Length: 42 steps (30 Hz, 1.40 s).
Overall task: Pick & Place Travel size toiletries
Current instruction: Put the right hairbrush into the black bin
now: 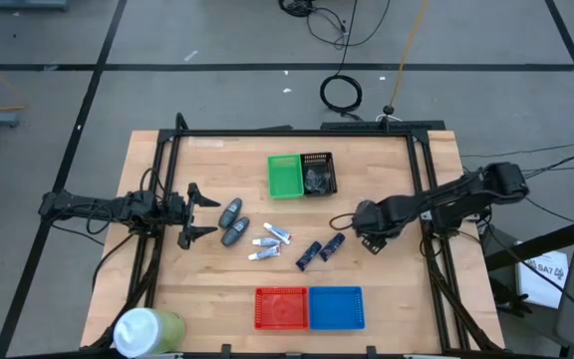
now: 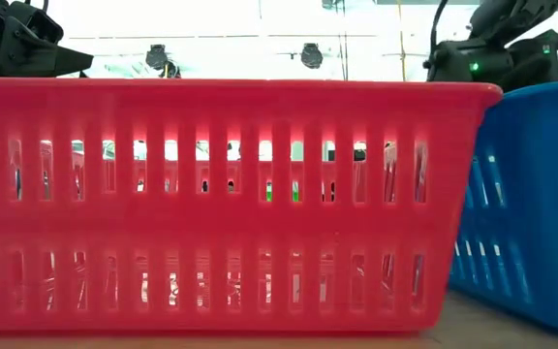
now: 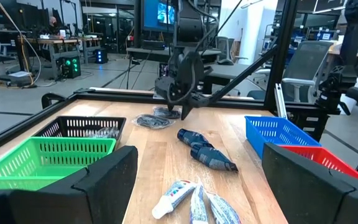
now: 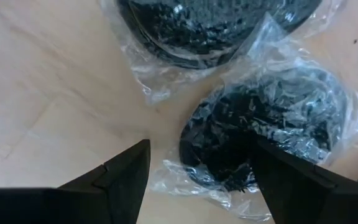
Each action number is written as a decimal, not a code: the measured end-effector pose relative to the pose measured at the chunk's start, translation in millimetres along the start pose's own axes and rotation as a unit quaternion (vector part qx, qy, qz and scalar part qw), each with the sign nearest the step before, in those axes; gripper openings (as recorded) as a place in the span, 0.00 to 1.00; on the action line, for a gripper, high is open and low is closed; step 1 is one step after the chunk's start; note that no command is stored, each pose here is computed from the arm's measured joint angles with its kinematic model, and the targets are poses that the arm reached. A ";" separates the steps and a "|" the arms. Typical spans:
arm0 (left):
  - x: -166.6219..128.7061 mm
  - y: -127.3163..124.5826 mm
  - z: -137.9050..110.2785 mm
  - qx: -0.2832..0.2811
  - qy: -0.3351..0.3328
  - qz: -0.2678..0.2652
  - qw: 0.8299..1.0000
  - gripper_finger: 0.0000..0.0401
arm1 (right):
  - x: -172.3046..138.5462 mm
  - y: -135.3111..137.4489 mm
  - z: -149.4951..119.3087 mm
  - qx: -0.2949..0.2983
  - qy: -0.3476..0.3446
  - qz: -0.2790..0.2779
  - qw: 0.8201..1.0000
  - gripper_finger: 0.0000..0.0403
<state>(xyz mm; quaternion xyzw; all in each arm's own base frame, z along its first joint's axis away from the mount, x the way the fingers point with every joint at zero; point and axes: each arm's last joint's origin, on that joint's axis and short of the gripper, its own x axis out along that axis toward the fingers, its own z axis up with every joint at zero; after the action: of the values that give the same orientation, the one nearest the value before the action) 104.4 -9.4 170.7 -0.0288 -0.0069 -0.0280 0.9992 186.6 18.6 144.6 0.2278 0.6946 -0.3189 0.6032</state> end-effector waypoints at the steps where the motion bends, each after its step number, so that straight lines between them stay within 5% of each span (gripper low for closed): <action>1: 0.0 0.0 0.0 0.000 0.000 0.000 1.000 0.84 | 1.5 1.0 0.7 0.000 0.003 -0.004 1.000 0.65; 9: 0.0 0.0 0.0 0.000 0.000 0.000 1.000 0.84 | 7.4 3.1 1.9 0.017 0.016 -0.019 1.000 0.56; 33: 0.0 0.0 0.0 0.000 0.000 0.000 1.000 0.84 | 5.6 2.7 -0.2 -0.009 0.037 -0.002 0.999 0.02; 42: 0.0 0.0 0.0 0.000 0.000 0.000 1.000 0.84 | -10.1 10.0 6.5 -0.044 0.024 0.015 0.999 0.00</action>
<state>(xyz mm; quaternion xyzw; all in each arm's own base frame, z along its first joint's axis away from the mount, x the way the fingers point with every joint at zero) 104.4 -9.4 170.7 -0.0287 -0.0071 -0.0279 0.9992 199.8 21.5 152.4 0.2188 0.7189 -0.2731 0.6006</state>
